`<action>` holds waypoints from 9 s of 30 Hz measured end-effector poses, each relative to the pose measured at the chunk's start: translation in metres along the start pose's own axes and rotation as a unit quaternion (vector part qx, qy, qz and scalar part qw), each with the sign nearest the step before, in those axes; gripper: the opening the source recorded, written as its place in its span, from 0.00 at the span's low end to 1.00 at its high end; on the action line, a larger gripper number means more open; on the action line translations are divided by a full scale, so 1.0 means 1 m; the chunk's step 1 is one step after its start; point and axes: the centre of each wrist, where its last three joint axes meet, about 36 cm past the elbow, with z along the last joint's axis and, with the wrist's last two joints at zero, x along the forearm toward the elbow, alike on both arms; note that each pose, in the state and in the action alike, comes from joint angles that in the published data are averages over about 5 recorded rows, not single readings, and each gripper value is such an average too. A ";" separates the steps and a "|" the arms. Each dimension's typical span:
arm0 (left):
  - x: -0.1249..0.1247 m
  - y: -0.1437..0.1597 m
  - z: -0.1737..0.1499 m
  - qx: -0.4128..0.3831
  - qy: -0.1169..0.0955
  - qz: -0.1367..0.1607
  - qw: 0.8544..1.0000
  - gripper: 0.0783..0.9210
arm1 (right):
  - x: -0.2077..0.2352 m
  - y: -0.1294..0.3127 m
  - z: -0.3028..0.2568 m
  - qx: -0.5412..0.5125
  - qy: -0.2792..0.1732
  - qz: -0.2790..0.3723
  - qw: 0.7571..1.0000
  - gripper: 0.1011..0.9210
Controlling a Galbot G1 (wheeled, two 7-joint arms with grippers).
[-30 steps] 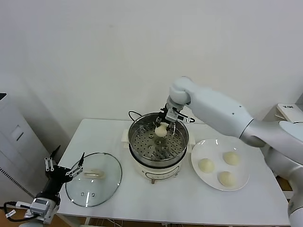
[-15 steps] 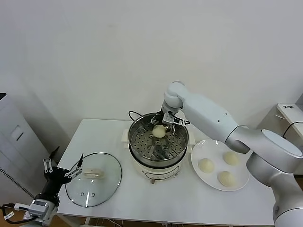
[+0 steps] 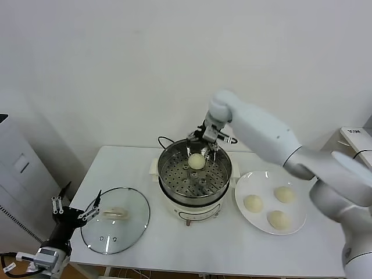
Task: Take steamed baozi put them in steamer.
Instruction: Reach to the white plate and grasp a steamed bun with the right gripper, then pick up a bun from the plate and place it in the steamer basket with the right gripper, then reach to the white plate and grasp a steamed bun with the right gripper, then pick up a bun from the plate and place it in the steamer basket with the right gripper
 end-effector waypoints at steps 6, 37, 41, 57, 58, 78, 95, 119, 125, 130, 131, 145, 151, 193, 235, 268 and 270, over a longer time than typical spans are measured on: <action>-0.001 0.000 -0.003 0.001 -0.006 -0.002 1.000 0.88 | 0.039 0.040 0.047 -0.182 -0.001 -0.013 0.983 0.88; 0.003 -0.005 -0.009 0.003 -0.005 -0.002 1.000 0.88 | -0.071 0.288 0.036 -0.427 -0.037 -0.082 0.900 0.88; 0.005 -0.005 -0.008 0.002 -0.003 -0.002 1.000 0.88 | -0.083 0.293 0.031 -0.433 -0.040 -0.081 0.897 0.88; 0.007 -0.002 -0.008 -0.002 0.000 -0.003 1.000 0.88 | -0.119 0.296 0.023 -0.435 -0.033 -0.084 0.896 0.83; 0.007 -0.002 -0.008 -0.002 0.000 -0.003 1.000 0.88 | -0.120 0.296 0.023 -0.436 -0.032 -0.084 0.895 0.82; 0.008 0.000 -0.011 -0.005 -0.001 -0.006 1.000 0.88 | -0.085 0.287 0.038 -0.443 -0.027 -0.075 0.893 0.37; 0.006 0.000 -0.012 0.000 -0.006 -0.011 1.000 0.88 | 0.089 0.153 0.048 -0.440 -0.095 0.001 0.893 0.43; 0.006 -0.004 -0.012 0.007 -0.007 -0.009 1.000 0.88 | -0.059 0.028 -0.082 -0.438 -0.110 -0.019 0.892 0.47; 0.004 -0.004 -0.011 0.008 -0.007 -0.009 1.000 0.88 | -0.085 0.015 -0.096 -0.439 -0.105 -0.012 0.892 0.49; 0.004 -0.005 -0.011 0.009 -0.006 -0.007 1.000 0.88 | -0.095 0.011 -0.102 -0.441 -0.099 -0.008 0.892 0.55; 0.004 -0.005 -0.011 0.009 -0.006 -0.007 1.000 0.88 | -0.096 0.011 -0.102 -0.441 -0.097 -0.007 0.892 0.57; 0.004 -0.005 -0.012 0.006 -0.008 -0.004 1.000 0.88 | -0.029 0.018 -0.061 -0.444 -0.082 0.019 0.892 0.88; 0.004 -0.005 -0.013 0.006 -0.010 -0.003 1.000 0.88 | 0.030 0.046 -0.015 -0.437 -0.071 0.008 0.896 0.88; 0.011 -0.018 -0.010 0.005 0.004 -0.001 1.000 0.88 | -0.076 0.341 0.028 -0.430 -0.011 -0.173 0.886 0.88; 0.007 -0.015 -0.017 0.007 -0.005 -0.009 1.000 0.88 | 0.089 0.135 0.041 -0.265 -0.008 -0.041 0.963 0.48; 0.010 -0.020 -0.019 0.014 -0.006 -0.013 1.000 0.88 | -0.045 0.042 -0.171 0.288 -0.032 -0.082 0.953 0.51; 0.010 -0.020 -0.019 0.014 -0.005 -0.013 1.000 0.88 | -0.046 0.042 -0.173 0.297 -0.031 -0.082 0.951 0.55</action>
